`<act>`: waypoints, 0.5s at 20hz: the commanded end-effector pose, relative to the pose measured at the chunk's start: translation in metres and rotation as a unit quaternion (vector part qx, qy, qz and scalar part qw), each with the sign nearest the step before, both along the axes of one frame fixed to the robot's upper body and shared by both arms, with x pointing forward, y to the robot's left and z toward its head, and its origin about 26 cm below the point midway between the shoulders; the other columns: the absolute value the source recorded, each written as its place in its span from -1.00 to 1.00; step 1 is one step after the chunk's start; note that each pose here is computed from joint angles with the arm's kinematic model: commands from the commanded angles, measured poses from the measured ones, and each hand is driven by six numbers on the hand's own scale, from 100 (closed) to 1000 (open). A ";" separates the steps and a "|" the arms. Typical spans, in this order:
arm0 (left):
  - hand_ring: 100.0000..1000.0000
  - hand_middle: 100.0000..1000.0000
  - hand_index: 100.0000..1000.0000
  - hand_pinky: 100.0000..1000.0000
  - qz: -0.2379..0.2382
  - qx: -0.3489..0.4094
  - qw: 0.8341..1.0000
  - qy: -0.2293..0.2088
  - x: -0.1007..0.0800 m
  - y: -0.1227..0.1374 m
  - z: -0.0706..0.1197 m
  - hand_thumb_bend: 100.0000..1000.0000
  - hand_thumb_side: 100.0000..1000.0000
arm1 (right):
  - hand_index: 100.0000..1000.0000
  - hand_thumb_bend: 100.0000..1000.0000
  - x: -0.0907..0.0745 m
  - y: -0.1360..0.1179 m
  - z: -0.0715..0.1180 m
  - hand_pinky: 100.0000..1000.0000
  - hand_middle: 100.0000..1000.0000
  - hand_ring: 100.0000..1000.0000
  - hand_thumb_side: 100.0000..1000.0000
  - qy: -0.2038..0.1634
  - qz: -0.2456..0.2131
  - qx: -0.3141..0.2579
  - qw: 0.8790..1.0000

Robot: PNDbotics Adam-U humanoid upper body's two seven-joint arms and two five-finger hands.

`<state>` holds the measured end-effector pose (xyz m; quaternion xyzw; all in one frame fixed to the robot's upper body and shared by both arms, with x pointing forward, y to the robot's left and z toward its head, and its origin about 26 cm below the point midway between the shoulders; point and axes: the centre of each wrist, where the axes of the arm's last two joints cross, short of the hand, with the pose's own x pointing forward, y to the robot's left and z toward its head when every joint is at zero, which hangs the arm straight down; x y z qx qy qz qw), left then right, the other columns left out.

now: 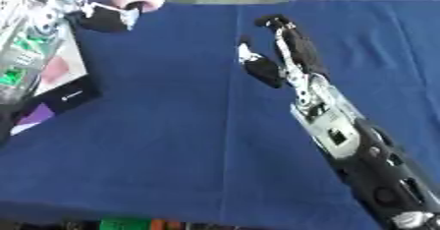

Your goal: Pick up the objects with one hand, pass them to the other hand, and then place them into the box on the other side of the table.

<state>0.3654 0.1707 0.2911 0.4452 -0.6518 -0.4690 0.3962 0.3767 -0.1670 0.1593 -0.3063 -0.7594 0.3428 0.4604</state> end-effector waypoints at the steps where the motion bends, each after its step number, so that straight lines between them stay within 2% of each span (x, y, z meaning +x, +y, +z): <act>1: -0.13 -0.36 -0.23 0.11 0.030 -0.010 0.999 -0.017 -0.007 0.026 0.017 -1.00 -0.97 | 0.63 -1.00 -0.001 -0.009 0.015 0.63 0.68 0.72 0.22 -0.024 -0.007 0.004 1.000; 10: -0.12 -0.35 -0.23 0.10 0.120 -0.019 0.993 0.003 -0.011 0.083 0.008 -1.00 -0.97 | 0.62 -1.00 -0.005 -0.024 0.031 0.62 0.68 0.71 0.19 -0.051 -0.031 0.025 0.998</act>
